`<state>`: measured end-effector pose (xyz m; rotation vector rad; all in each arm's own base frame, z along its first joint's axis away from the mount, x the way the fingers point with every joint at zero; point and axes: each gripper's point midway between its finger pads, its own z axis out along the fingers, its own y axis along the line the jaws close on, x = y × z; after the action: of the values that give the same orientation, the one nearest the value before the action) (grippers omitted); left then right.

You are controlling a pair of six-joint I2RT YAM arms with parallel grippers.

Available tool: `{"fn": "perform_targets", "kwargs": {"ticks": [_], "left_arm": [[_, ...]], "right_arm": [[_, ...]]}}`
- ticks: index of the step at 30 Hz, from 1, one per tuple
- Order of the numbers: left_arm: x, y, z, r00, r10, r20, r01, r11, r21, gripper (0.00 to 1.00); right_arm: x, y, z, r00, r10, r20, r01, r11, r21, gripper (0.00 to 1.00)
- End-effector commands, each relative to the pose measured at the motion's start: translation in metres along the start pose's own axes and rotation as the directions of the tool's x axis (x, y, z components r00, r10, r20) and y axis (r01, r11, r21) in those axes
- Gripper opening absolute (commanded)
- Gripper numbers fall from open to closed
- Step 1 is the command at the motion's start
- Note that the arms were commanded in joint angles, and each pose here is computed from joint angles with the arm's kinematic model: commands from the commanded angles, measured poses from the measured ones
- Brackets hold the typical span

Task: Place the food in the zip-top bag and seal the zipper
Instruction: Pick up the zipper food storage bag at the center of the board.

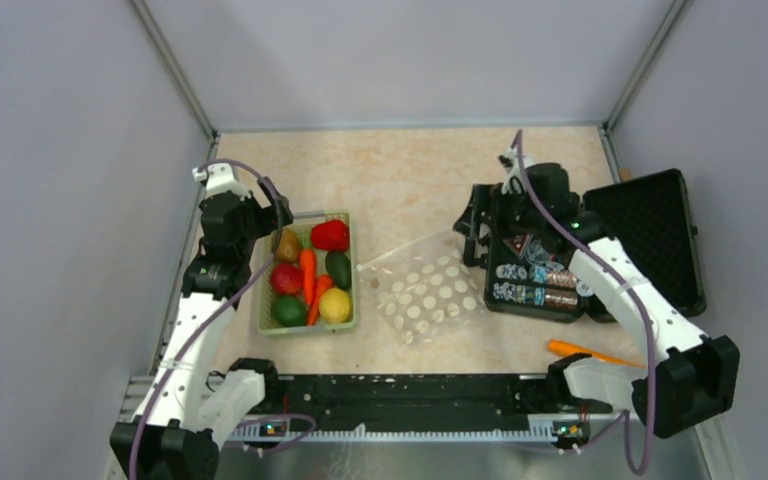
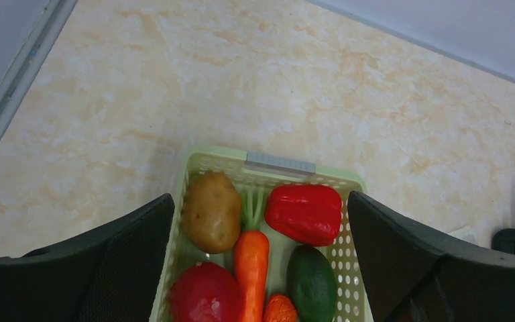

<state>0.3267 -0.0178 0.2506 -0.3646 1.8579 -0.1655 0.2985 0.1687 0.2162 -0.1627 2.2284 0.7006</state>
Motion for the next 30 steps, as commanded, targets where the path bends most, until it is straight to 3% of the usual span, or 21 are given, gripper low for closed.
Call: {"fn": "perform_targets", "kwargs": {"ticks": [1,6,12,15,20,26,30], "left_arm": [[-0.001,-0.011,-0.012,1.0,0.012,-0.028,-0.011,0.998,0.063,0.99],[0.016,-0.035,-0.03,0.996,-0.034,-0.077,0.051,0.974,0.221,0.99],[0.044,-0.041,-0.036,0.99,-0.023,-0.137,0.062,0.953,0.295,0.99],[0.054,-0.043,-0.036,0.986,-0.008,-0.165,0.061,0.947,0.315,0.99],[0.055,-0.05,-0.036,0.979,-0.013,-0.203,0.082,0.938,0.336,0.99],[0.057,-0.051,-0.028,0.975,-0.041,-0.219,0.113,0.939,0.324,0.99],[0.059,-0.054,-0.029,0.972,-0.038,-0.233,0.119,0.932,0.342,0.99]], "right_arm": [[0.022,0.024,0.014,0.992,-0.104,-0.065,0.105,0.994,0.013,0.95],[0.081,0.066,0.032,0.982,-0.112,-0.15,0.106,0.993,-0.049,0.83],[0.12,0.084,0.036,0.991,0.001,-0.137,-0.002,1.0,-0.007,0.81],[0.132,0.099,0.034,0.992,0.043,-0.119,-0.051,0.997,-0.065,0.74],[0.152,0.088,0.027,0.981,0.137,-0.139,-0.138,0.99,0.002,0.73],[0.171,0.086,0.005,0.987,0.1,-0.128,-0.108,0.993,-0.053,0.71],[0.194,0.057,-0.005,0.97,0.174,-0.167,-0.165,0.984,0.066,0.6]]}}
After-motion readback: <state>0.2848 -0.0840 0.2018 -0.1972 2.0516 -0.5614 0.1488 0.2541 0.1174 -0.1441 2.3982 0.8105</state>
